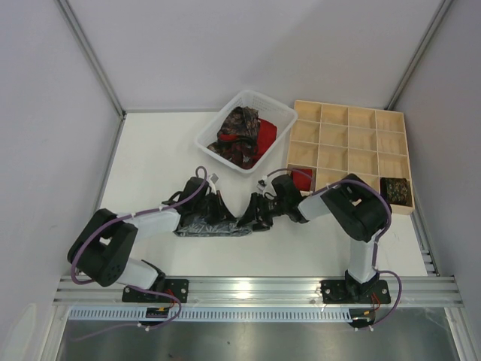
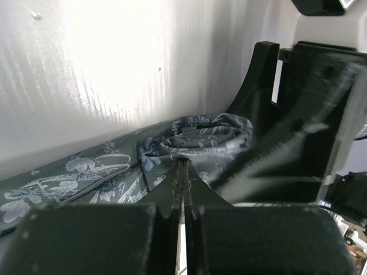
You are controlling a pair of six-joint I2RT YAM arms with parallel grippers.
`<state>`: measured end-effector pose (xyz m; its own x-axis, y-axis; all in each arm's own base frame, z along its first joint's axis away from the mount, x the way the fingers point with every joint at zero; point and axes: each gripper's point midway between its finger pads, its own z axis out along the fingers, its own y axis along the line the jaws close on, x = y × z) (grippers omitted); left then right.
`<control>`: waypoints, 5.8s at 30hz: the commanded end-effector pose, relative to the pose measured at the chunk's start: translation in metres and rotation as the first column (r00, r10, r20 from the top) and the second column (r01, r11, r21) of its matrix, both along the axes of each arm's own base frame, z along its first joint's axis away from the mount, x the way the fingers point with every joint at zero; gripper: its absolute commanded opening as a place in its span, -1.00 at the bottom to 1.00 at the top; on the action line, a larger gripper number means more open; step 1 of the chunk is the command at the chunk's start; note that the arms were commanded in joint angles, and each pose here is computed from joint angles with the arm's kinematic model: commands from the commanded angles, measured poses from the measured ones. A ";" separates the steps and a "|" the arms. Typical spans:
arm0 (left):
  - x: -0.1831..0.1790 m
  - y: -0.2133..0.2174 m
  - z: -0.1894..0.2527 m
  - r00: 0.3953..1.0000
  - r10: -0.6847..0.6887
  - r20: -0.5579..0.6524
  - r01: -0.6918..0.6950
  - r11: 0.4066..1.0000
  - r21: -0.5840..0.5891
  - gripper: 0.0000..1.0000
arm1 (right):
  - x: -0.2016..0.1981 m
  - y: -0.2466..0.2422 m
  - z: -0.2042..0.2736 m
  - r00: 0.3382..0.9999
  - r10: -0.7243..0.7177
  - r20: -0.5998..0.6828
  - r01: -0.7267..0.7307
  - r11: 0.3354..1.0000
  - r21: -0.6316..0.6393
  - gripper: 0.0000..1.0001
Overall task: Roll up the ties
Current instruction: Roll the tie
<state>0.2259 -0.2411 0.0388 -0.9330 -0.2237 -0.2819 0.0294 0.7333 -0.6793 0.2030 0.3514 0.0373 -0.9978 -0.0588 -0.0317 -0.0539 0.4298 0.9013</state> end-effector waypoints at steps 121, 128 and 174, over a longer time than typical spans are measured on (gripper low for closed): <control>-0.061 -0.118 -0.006 0.988 -0.153 -0.025 0.151 0.986 -0.067 -0.99 | -0.053 -0.098 0.018 0.934 0.310 0.176 0.086 0.282 -0.956 -0.39; -0.059 -0.116 -0.008 0.988 -0.153 -0.030 0.151 0.987 -0.061 -0.99 | -0.062 -0.099 0.009 0.915 0.374 0.151 0.065 0.234 -0.970 -0.39; -0.077 -0.133 -0.009 0.972 -0.234 -0.035 0.231 0.970 -0.081 -0.99 | -0.073 -0.120 0.024 0.978 0.168 0.127 0.013 0.551 -0.834 0.18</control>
<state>0.1368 -0.3652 0.0250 -0.9805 0.0107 -0.1961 0.1528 0.6690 -0.7274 0.1210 0.2277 0.0476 -0.9783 -0.2026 -0.0426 -0.2065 0.9701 0.1276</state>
